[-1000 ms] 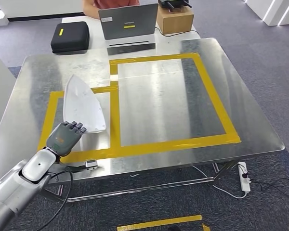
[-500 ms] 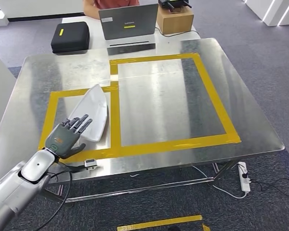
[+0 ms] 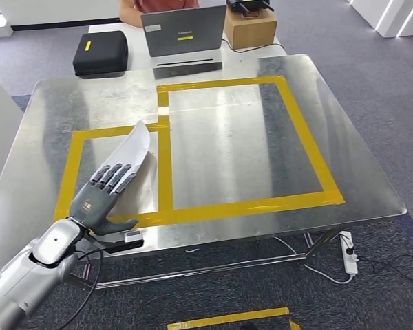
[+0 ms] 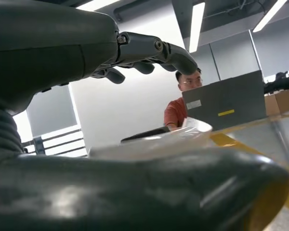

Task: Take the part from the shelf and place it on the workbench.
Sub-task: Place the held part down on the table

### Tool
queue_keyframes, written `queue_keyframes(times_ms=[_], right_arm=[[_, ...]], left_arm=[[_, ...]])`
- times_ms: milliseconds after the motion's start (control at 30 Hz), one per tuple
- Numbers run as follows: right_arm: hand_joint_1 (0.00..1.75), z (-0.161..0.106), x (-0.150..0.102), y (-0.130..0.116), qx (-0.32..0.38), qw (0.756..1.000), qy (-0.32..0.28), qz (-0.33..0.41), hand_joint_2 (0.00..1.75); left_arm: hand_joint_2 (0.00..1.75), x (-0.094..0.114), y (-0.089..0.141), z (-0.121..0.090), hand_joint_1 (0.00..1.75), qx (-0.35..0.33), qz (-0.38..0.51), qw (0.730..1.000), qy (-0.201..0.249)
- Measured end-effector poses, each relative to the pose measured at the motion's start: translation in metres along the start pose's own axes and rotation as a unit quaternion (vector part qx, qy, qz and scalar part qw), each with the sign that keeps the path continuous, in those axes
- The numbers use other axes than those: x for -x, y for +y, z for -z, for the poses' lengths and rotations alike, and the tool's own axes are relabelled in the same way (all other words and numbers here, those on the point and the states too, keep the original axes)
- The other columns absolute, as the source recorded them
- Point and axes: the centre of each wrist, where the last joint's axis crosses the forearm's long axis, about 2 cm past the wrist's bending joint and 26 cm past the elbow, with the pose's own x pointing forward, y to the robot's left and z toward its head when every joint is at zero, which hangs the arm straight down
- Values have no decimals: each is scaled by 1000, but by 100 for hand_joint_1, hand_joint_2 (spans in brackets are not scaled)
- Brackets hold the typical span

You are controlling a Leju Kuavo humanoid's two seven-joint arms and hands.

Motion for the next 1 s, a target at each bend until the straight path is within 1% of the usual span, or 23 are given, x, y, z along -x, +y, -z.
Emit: queue_keyframes(times_ms=[267, 467, 600, 800, 1000], right_arm=[[0, 0, 1, 0, 3, 1000, 5, 2, 0], [0, 0, 3, 0, 3, 1000, 9, 2, 0], [0, 0, 1, 0, 4, 1000, 8, 2, 0], [0, 0, 3, 0, 5, 1000, 13, 1, 0], [0, 0, 3, 0, 5, 1000, 14, 2, 0]], left_arm=[[0, -3, 6, -3, 0, -30, -22, 999, 17], [0, -10, 1, -12, 0, -23, -34, 999, 21], [0, -8, 2, -13, 0, -28, -35, 999, 25], [0, -7, -2, -20, 0, -24, -45, 998, 36], [0, -12, -7, -27, 0, -15, -54, 998, 41]])
